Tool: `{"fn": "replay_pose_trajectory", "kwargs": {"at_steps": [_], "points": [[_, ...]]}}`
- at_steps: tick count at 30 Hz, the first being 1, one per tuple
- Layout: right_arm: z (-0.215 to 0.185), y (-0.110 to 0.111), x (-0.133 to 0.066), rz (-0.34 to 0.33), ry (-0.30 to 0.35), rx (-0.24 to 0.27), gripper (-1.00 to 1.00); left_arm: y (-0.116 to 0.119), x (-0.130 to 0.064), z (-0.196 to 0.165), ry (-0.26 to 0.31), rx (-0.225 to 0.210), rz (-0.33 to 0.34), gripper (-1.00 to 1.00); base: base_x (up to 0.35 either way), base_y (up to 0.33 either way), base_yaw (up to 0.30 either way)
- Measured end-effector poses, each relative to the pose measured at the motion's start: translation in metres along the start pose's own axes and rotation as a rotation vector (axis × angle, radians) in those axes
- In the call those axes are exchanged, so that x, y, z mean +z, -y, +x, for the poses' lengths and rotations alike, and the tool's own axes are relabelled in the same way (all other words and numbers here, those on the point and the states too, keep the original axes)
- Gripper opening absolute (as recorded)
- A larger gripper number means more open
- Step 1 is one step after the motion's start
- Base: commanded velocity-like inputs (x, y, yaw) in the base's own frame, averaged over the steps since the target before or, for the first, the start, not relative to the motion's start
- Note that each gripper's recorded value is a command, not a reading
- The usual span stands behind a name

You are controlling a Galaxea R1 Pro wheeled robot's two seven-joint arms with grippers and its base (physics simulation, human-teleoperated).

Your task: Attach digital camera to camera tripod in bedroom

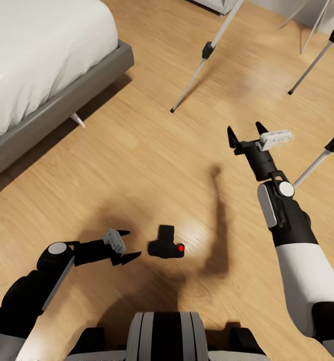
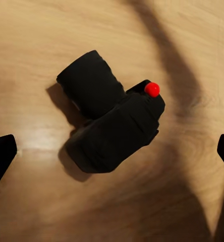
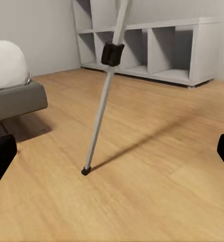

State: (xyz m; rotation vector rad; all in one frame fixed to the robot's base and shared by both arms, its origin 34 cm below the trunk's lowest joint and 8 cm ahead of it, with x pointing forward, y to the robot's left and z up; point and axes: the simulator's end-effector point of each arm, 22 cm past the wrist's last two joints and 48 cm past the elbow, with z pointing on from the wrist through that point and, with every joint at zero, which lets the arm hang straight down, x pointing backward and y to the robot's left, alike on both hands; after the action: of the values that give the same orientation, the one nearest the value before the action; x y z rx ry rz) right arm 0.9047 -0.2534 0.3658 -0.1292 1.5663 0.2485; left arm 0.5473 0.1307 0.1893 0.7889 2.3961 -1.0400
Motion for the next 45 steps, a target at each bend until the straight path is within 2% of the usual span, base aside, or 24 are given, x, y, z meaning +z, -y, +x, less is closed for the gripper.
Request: {"fn": "replay_pose_trajectory", "kwargs": {"at_steps": [4,8,10,15,17,19,24,25,29,31,36,45], "points": [[0.012,-0.024,0.010,-0.057,-0.027,0.002,1.00,-0.010,0.004,-0.006,0.006,0.008,-0.005,1.00,0.000,0.000,0.000],[0.031,-0.057,0.013,-0.130,-0.060,0.000,1.00,-0.015,0.008,-0.004,0.004,0.007,-0.004,1.00,0.000,0.000,0.000],[0.043,-0.082,0.012,-0.188,-0.080,-0.004,1.00,-0.016,0.010,-0.003,0.002,0.007,-0.002,1.00,0.000,0.000,0.000],[0.087,-0.116,0.000,-0.264,-0.157,-0.002,1.00,-0.014,0.016,0.000,0.002,0.012,0.018,1.00,0.000,0.000,0.000],[0.112,-0.121,-0.009,-0.277,-0.195,0.001,1.00,-0.003,0.017,-0.002,0.006,0.032,0.061,1.00,0.000,0.000,0.000],[0.123,-0.124,-0.015,-0.287,-0.182,-0.005,1.00,0.015,0.017,-0.005,0.013,0.075,0.140,1.00,0.000,0.000,0.000],[0.126,-0.129,-0.020,-0.304,-0.157,-0.009,1.00,0.030,0.015,-0.008,0.030,0.125,0.204,1.00,0.000,0.000,0.000],[0.128,-0.132,-0.023,-0.312,-0.152,-0.010,1.00,0.034,0.015,-0.010,0.040,0.147,0.219,1.00,0.000,0.000,0.000],[0.129,-0.136,-0.025,-0.329,-0.149,-0.008,1.00,0.036,0.015,-0.011,0.047,0.161,0.228,1.00,0.000,0.000,0.000],[0.126,-0.144,-0.028,-0.368,-0.134,-0.009,1.00,0.037,0.015,-0.011,0.049,0.165,0.231,1.00,0.000,0.000,0.000],[0.112,-0.150,-0.030,-0.399,-0.059,-0.025,1.00,0.036,0.015,-0.012,0.052,0.170,0.230,1.00,0.000,0.000,0.000],[0.110,-0.151,-0.030,-0.402,-0.046,-0.028,1.00,0.037,0.013,-0.019,0.064,0.187,0.227,1.00,0.000,0.000,0.000]]}}
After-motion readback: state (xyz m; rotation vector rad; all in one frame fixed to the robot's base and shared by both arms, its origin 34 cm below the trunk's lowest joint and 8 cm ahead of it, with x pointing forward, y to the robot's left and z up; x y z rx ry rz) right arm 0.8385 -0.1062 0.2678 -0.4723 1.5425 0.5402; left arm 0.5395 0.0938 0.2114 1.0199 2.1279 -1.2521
